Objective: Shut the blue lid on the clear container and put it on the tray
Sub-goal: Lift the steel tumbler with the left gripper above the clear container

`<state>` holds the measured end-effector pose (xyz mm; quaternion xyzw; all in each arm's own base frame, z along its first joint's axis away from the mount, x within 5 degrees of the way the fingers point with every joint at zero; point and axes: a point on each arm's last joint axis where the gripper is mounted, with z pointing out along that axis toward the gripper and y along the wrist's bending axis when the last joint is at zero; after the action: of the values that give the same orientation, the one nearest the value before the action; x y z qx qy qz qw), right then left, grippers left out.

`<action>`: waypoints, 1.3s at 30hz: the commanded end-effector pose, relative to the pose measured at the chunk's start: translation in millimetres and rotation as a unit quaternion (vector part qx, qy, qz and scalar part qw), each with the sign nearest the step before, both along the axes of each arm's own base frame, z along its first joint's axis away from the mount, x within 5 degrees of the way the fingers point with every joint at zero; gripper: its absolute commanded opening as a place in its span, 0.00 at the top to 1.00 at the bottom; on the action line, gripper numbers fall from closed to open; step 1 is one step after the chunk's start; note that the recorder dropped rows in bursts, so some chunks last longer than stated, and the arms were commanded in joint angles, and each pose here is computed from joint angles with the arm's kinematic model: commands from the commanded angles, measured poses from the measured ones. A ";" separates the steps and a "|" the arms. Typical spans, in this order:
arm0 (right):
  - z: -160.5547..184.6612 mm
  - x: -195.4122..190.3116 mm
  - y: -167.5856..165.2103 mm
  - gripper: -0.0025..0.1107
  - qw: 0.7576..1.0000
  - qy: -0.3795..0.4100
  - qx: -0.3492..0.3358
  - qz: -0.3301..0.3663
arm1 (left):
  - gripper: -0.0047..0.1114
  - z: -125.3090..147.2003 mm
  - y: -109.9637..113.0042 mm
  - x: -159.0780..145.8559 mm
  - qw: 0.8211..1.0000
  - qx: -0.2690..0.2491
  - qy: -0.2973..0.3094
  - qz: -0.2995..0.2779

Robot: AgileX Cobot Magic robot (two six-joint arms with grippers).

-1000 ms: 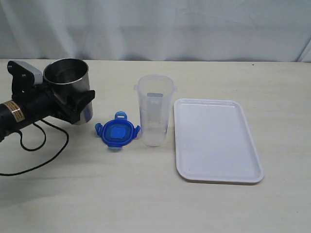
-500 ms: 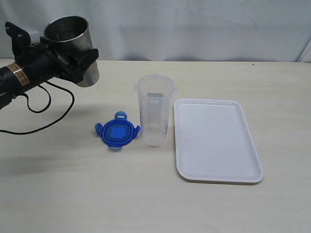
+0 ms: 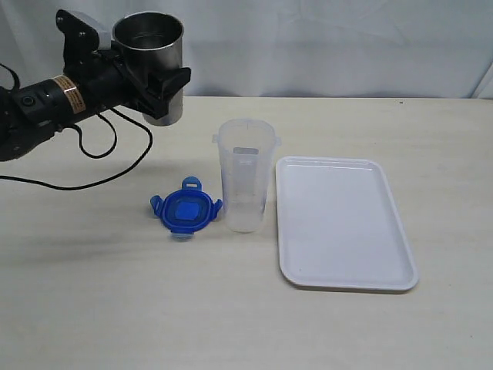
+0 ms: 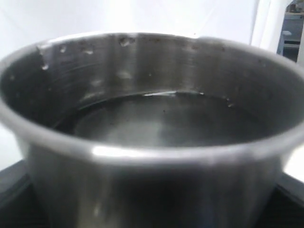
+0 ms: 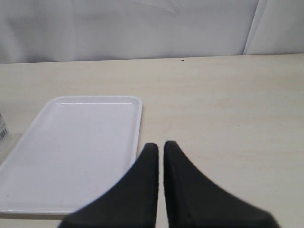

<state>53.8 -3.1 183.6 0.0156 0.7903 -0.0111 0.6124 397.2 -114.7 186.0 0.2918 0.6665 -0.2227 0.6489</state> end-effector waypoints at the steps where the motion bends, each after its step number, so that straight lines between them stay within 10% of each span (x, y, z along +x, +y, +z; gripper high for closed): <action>1: -1.1 -0.3 0.1 0.94 1.000 0.000 -0.002 0.001 | 0.96 23.7 -16.5 1.6 0.999 -0.026 -0.036 -0.015; 39: -1.1 -0.3 0.1 0.94 1.000 0.000 -0.002 0.001 | 0.96 16.4 -56.3 -16.3 0.990 0.066 -0.073 -0.100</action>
<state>53.8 -3.1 183.6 0.0156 0.7903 -0.0111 0.6124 381.9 -165.4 182.3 0.4149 0.6403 -0.2096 0.6115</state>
